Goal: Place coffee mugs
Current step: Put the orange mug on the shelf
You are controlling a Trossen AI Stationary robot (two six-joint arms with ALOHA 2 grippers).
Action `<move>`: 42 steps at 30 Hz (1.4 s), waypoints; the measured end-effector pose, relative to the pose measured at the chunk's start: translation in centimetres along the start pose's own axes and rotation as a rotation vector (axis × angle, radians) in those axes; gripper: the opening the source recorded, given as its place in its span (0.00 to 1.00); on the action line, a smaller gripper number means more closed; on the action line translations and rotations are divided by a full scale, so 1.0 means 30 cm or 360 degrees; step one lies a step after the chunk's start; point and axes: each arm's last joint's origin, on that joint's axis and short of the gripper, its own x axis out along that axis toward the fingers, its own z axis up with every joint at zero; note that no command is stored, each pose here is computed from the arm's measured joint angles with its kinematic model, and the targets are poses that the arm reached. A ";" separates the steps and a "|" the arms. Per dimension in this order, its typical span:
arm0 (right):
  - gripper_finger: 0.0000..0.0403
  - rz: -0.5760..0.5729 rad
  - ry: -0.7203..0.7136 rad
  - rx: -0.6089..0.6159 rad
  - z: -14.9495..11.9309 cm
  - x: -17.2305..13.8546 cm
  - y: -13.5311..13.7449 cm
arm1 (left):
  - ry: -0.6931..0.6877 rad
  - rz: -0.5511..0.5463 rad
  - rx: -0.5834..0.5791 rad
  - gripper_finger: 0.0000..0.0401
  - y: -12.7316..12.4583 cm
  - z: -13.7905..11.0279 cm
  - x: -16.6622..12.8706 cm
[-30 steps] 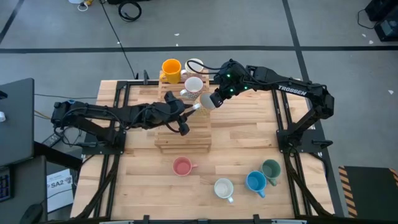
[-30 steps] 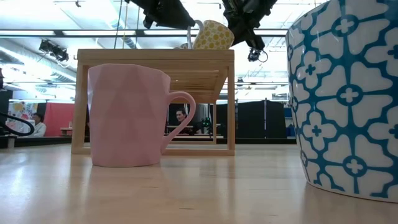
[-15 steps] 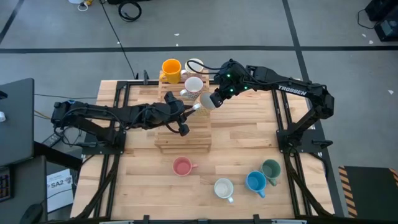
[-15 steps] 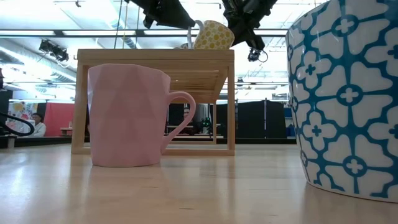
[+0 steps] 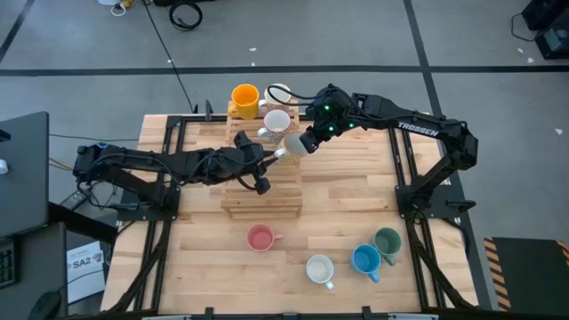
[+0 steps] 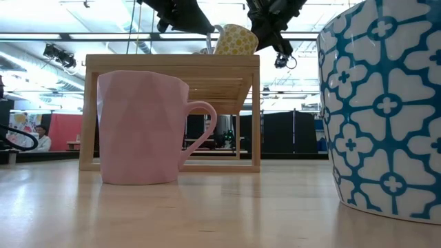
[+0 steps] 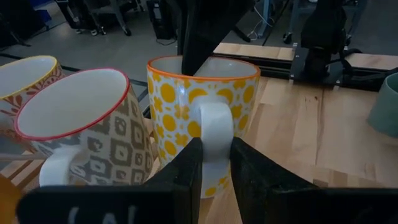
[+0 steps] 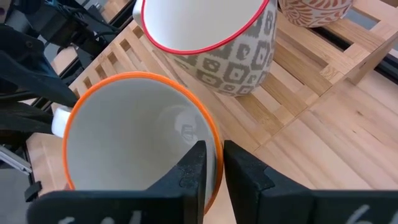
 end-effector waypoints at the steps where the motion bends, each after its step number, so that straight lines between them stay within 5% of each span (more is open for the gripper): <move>1: 0.16 0.0002 -0.0002 0.0000 0.000 0.000 0.000 | 0.0011 0.0003 -0.0013 0.19 0.000 -0.003 0.000; 18: 0.31 0.0072 0.0007 -0.0014 0.002 -0.002 0.007 | 0.0105 0.0025 -0.0016 0.19 0.003 -0.023 -0.001; 42: 0.31 0.0293 -0.0010 0.0021 0.030 -0.023 0.010 | 0.0219 0.0022 -0.0092 0.19 0.023 -0.035 -0.056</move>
